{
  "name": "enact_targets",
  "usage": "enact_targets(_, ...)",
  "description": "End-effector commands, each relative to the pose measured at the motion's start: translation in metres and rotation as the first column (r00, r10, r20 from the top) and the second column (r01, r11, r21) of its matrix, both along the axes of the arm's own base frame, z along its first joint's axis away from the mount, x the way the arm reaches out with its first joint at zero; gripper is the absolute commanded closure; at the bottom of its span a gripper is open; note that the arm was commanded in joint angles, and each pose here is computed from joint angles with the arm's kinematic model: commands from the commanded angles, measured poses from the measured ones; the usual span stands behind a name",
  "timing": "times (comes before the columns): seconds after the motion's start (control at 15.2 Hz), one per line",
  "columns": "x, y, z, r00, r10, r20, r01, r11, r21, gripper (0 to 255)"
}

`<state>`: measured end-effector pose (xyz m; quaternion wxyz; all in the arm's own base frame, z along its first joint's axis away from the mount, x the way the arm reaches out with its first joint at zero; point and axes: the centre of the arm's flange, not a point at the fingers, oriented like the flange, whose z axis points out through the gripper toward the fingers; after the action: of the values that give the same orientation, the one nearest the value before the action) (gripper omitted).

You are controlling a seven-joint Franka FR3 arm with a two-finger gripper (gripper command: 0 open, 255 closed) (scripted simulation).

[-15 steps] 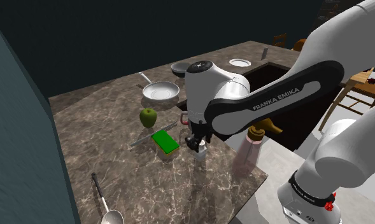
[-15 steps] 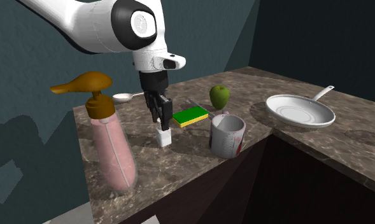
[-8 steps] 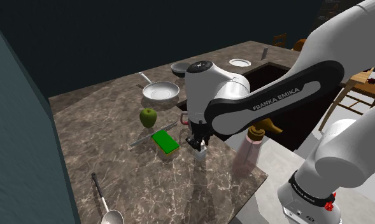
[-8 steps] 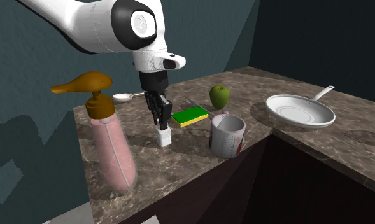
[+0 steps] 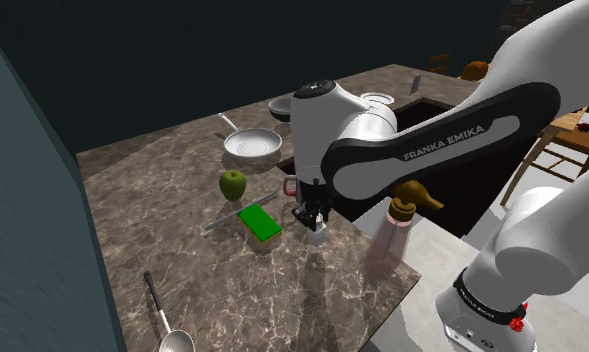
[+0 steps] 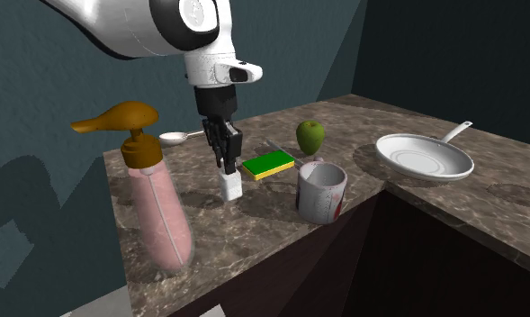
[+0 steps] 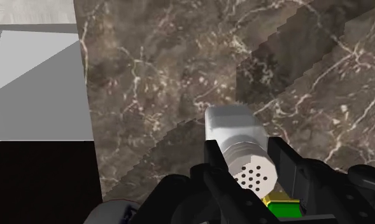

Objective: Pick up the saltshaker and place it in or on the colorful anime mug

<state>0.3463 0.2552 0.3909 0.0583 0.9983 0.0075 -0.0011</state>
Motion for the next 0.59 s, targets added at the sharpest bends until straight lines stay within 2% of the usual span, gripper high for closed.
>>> enact_targets(0.0, 0.0, 0.0, 0.011, 1.0, 0.0, 0.0, 0.0, 1.0, 0.0, 255)
enact_targets(0.53, 0.0, 0.0, 0.053, 1.0, 0.0, 0.0, 0.0, 1.0, 0.0, 255)
